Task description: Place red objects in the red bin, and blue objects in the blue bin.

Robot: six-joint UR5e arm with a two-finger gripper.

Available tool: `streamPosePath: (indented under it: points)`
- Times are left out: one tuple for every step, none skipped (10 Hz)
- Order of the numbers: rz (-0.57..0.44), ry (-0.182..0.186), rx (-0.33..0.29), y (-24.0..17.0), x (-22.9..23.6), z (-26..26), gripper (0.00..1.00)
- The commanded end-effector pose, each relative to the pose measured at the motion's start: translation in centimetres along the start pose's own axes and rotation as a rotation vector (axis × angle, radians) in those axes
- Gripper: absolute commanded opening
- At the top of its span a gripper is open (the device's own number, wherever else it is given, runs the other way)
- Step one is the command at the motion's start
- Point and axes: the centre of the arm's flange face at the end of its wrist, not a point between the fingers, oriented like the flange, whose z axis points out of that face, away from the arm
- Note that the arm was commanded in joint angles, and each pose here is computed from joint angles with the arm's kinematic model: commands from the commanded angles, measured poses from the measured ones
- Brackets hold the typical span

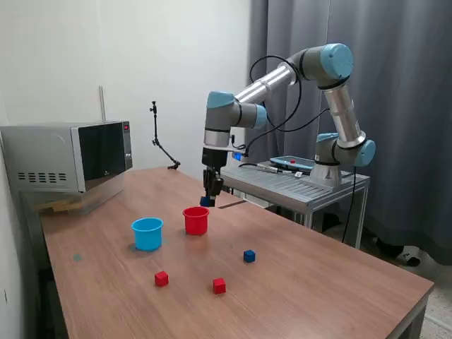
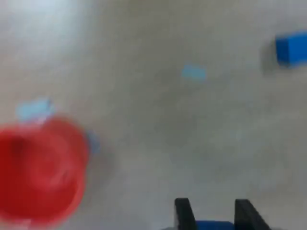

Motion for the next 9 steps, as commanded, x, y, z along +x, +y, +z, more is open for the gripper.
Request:
streamPosePath:
  points:
    - [0.013,-0.006,-0.063,4.0,-2.7,-3.8,0.0]
    - [-0.023,-0.013,-0.037,4.8,-3.0,-2.7,0.0]
    - [-0.048,-0.019,-0.007,5.7,-3.3,-1.5,0.0]
    - [-0.048,-0.022,0.004,7.0,-3.6,-0.4,0.0]
    - [-0.062,-0.021,-0.002,8.5,-3.4,0.4,0.0]
    - [-0.096,-0.022,0.007,10.1,-3.1,2.1,0.0]
    - [-0.113,-0.021,0.009,10.8,-3.0,3.0,0.0]
    - [-0.113,-0.021,0.011,11.1,-3.1,3.4,0.0]
    - [-0.099,-0.023,0.006,11.6,-4.1,3.4,0.0]
